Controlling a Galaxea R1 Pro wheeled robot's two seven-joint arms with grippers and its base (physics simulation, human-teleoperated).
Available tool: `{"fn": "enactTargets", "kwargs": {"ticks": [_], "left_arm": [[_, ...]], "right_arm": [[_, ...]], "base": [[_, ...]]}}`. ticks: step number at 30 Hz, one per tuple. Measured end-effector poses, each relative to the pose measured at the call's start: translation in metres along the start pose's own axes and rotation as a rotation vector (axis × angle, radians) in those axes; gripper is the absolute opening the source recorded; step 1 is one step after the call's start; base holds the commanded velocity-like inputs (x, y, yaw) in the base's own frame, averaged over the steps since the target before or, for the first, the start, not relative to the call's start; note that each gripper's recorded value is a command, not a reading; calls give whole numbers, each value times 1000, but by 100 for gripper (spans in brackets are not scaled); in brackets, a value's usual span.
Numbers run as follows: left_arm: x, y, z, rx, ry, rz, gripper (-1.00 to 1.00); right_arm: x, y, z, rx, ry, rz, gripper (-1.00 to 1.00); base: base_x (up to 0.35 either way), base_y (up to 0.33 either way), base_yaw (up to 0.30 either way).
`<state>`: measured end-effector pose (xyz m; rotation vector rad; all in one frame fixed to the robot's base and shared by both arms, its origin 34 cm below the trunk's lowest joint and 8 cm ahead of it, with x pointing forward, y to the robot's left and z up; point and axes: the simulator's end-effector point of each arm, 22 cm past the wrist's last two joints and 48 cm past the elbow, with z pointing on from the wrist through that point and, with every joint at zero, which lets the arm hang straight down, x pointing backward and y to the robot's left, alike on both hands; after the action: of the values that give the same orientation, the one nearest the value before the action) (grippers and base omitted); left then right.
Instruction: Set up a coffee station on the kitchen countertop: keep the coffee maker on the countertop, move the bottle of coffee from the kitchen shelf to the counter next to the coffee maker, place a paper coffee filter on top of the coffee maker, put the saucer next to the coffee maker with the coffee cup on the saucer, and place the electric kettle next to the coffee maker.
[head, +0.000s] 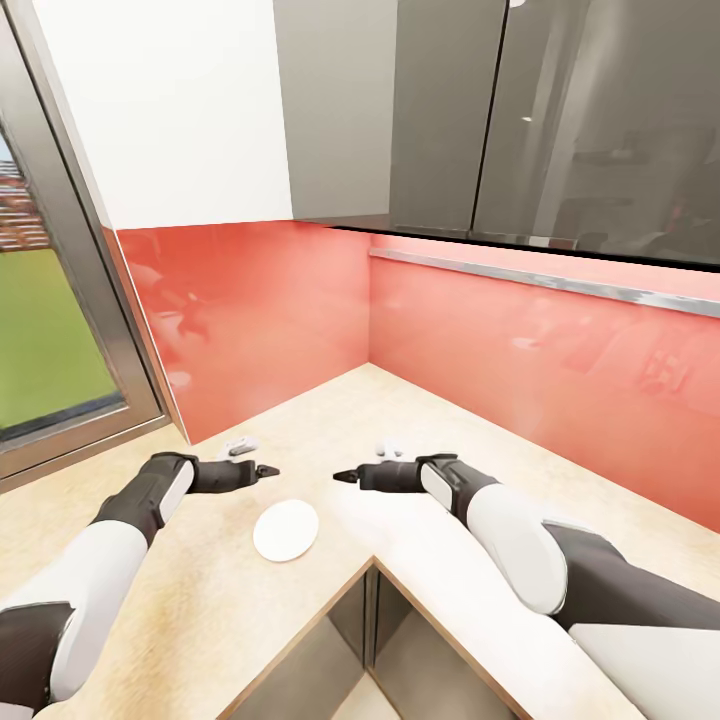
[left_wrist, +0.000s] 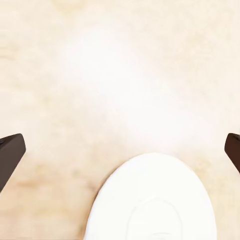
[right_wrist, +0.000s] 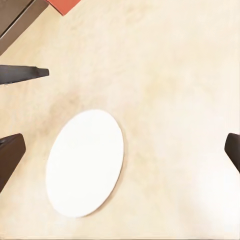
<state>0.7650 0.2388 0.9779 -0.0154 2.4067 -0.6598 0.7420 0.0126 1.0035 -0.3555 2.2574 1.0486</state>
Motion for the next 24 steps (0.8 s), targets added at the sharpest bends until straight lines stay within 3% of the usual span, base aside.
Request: {"fn": "enactTargets", "kwargs": {"ticks": [7,12,20,24], "left_arm": [[42,-6,20,16,56,-19,100],[54,-7,24,28,45,-28,100],[62,-6,25,41,15,-5,100],[73,-10,25,78,18,-33,100]], "right_arm": [[3,1,1,-6,2,7,100],[6,0,1,-6,10,13,100],[8,0,1,-4,14,17,100],[8,0,1,-4,14,17,100]], "base": [[0,0,0],[0,0,15],[0,0,232],[0,0,274]]}}
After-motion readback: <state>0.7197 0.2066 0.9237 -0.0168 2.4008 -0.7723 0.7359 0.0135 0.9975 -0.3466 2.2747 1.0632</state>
